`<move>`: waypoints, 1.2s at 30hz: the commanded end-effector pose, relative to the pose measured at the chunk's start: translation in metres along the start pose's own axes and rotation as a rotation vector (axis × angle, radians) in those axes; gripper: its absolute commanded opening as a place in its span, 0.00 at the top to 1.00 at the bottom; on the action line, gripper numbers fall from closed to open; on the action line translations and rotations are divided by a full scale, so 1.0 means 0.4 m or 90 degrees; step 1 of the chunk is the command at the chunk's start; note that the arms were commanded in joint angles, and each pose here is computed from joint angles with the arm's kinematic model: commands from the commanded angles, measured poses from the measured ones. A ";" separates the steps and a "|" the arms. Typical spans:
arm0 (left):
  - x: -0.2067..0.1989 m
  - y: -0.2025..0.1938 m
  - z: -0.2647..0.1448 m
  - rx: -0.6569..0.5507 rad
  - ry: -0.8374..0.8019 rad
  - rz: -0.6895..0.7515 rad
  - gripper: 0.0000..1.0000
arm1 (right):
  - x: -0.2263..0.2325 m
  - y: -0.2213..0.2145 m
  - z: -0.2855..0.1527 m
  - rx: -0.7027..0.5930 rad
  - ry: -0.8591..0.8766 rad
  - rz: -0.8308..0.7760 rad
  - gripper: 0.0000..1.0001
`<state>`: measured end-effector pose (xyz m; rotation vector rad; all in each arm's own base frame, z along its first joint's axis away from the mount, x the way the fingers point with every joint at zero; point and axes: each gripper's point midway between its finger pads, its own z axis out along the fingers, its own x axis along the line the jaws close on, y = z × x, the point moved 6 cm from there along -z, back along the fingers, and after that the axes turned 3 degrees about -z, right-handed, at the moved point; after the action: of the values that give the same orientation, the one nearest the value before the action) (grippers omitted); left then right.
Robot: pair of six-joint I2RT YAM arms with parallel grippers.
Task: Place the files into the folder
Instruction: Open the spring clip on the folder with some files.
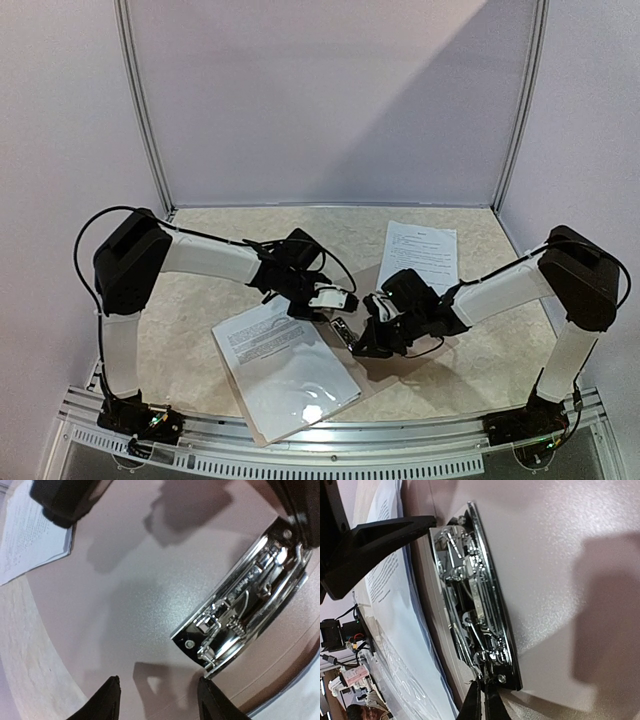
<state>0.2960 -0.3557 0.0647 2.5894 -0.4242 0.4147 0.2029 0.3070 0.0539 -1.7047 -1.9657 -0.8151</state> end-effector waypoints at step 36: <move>-0.180 -0.144 0.067 0.166 -0.139 0.034 0.46 | -0.097 0.050 -0.005 -0.035 -0.167 0.022 0.95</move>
<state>0.3018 -0.3525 0.0647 2.6008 -0.4756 0.5604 0.2285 0.3056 0.0667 -1.8019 -2.0369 -0.8421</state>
